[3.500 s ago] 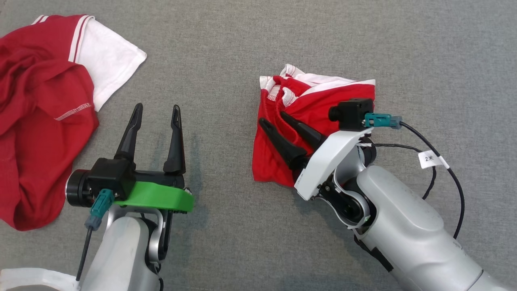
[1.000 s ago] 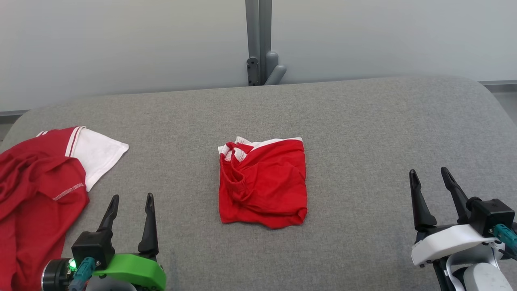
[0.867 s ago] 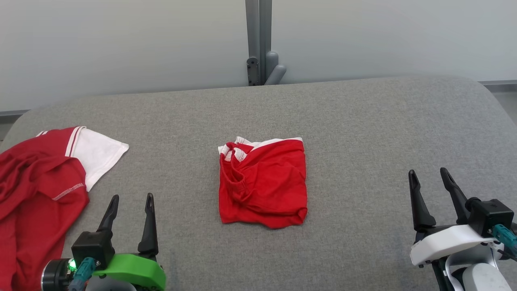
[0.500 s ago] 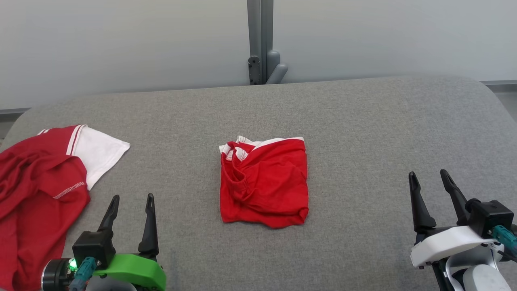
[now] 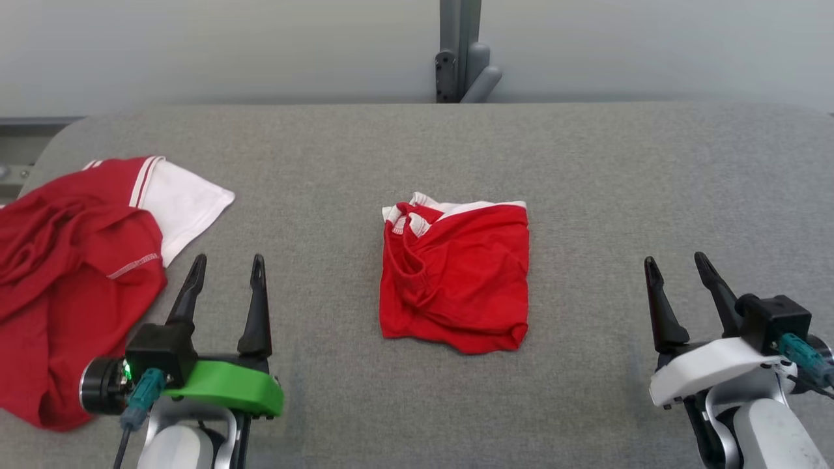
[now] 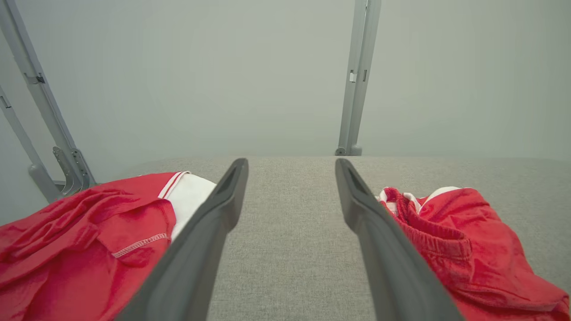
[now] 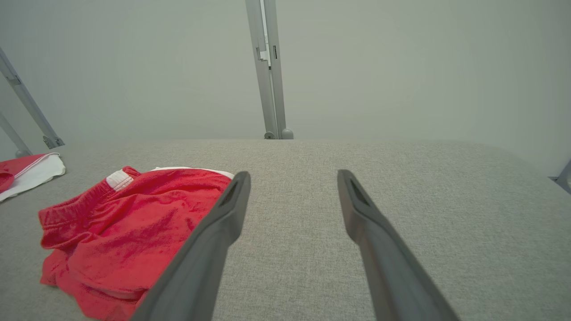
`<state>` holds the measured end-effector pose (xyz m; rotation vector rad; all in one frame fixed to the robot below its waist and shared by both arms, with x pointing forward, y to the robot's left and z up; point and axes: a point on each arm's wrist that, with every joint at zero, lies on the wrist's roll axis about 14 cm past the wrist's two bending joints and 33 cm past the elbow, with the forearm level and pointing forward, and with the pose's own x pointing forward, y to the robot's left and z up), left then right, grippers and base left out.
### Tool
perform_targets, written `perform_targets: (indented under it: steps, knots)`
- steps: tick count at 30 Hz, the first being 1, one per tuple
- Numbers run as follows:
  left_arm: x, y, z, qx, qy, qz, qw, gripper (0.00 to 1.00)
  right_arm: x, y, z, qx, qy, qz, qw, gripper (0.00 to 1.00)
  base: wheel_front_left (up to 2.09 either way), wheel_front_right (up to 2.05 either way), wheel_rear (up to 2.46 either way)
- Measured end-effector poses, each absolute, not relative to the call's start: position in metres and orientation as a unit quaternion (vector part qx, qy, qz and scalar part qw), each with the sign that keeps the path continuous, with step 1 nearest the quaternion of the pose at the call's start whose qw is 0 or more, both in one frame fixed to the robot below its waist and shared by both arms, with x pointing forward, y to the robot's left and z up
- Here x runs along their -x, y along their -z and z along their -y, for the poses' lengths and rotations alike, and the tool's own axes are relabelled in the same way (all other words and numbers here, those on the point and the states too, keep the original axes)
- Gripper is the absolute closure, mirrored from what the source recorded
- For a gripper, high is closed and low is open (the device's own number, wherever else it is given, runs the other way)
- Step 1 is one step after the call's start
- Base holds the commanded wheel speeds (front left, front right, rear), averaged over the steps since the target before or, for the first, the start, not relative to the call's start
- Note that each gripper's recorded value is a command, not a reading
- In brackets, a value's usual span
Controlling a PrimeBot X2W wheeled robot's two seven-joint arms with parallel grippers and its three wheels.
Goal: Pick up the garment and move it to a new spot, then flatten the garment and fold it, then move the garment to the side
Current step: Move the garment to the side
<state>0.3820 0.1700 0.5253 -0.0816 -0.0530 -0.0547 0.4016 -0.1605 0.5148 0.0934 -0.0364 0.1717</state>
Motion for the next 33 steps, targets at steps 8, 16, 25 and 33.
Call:
perform_targets:
  steps: [8,16,25,33]
  knots:
    - [-0.403,-0.521,-0.182,0.049,0.002,0.038,0.998,0.0,-0.441,-0.467,0.091,-0.064,-0.176,-0.053,0.981,0.0,0.0,0.0,0.0]
    - [-0.408,-0.505,-0.205,0.044,-0.033,0.024,0.998,0.0,-0.448,-0.413,0.045,-0.077,-0.231,-0.133,0.961,0.0,0.0,0.0,0.0]
    - [-0.408,-0.496,-0.219,0.039,-0.055,0.014,0.998,0.0,-0.446,-0.387,0.024,-0.095,-0.256,-0.185,0.944,1.0,0.0,0.0,0.0]
    - [-0.418,-0.498,-0.206,0.044,-0.036,0.022,0.998,0.0,-0.446,-0.391,0.029,-0.079,-0.269,-0.186,0.942,1.0,0.0,0.0,0.0]
